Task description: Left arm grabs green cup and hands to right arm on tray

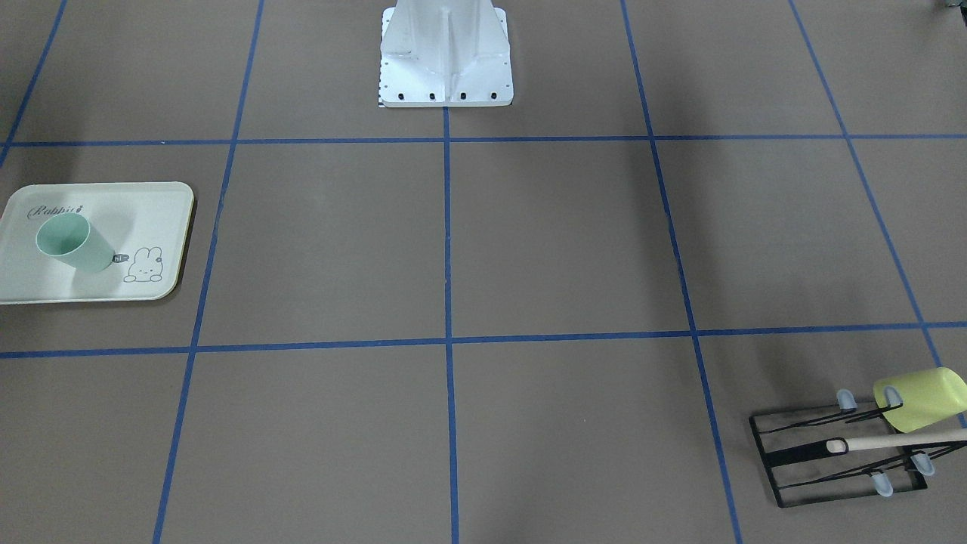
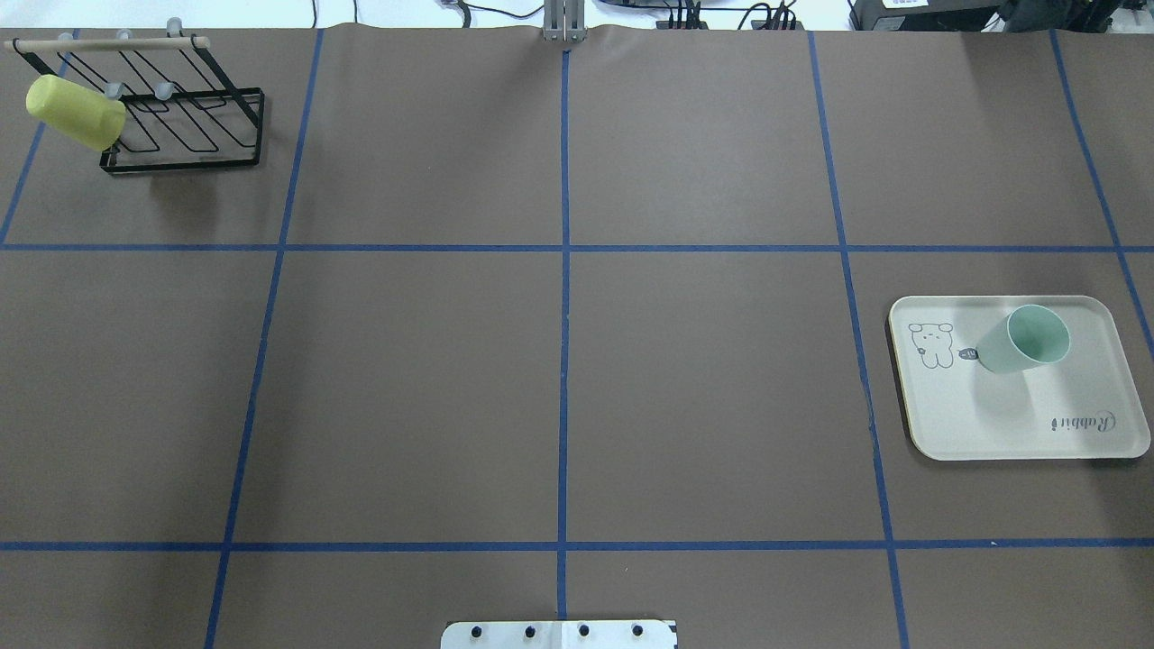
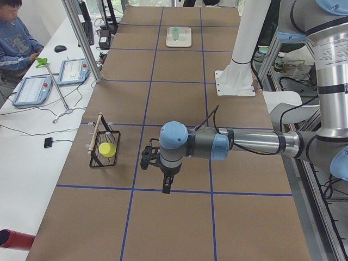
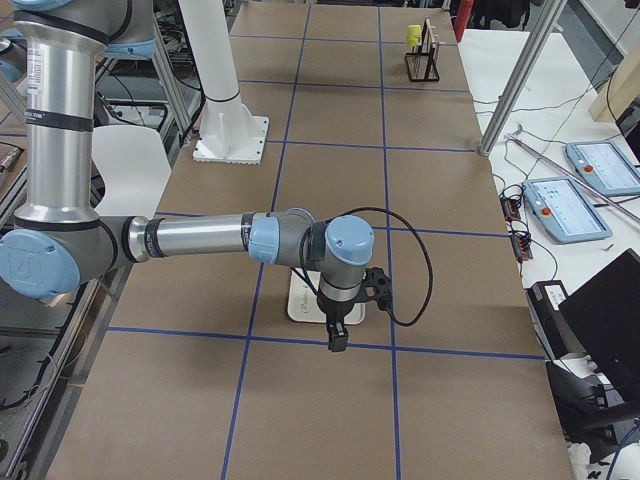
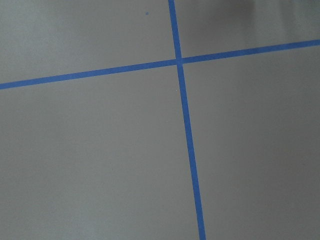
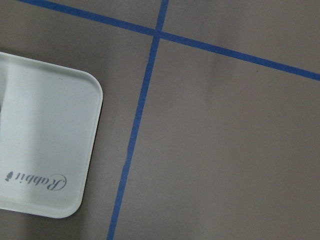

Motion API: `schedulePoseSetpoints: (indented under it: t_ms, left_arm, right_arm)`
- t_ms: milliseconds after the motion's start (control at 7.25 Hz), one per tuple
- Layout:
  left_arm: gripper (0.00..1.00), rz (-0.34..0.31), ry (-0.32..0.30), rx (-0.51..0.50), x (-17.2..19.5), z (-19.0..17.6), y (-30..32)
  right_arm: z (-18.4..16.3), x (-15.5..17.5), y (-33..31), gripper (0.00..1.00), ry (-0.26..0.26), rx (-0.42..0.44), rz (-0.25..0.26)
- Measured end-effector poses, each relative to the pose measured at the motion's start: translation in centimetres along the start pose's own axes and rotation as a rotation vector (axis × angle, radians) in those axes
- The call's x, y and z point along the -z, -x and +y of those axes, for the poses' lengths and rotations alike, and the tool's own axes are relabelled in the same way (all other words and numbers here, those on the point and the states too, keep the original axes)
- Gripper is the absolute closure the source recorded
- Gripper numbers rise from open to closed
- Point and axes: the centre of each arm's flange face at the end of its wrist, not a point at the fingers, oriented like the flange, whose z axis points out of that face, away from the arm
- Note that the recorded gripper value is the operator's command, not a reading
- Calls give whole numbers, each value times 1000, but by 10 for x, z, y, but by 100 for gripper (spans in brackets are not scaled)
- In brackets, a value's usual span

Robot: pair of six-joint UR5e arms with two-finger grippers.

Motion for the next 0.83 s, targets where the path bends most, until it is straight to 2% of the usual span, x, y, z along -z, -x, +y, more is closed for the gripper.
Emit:
schedulePoseSetpoints:
  t_ms: [828]
  left_arm:
    - [0,1,1,0,0,0,0]
  right_arm:
    - [-1,-2,2,0,4,5,-1]
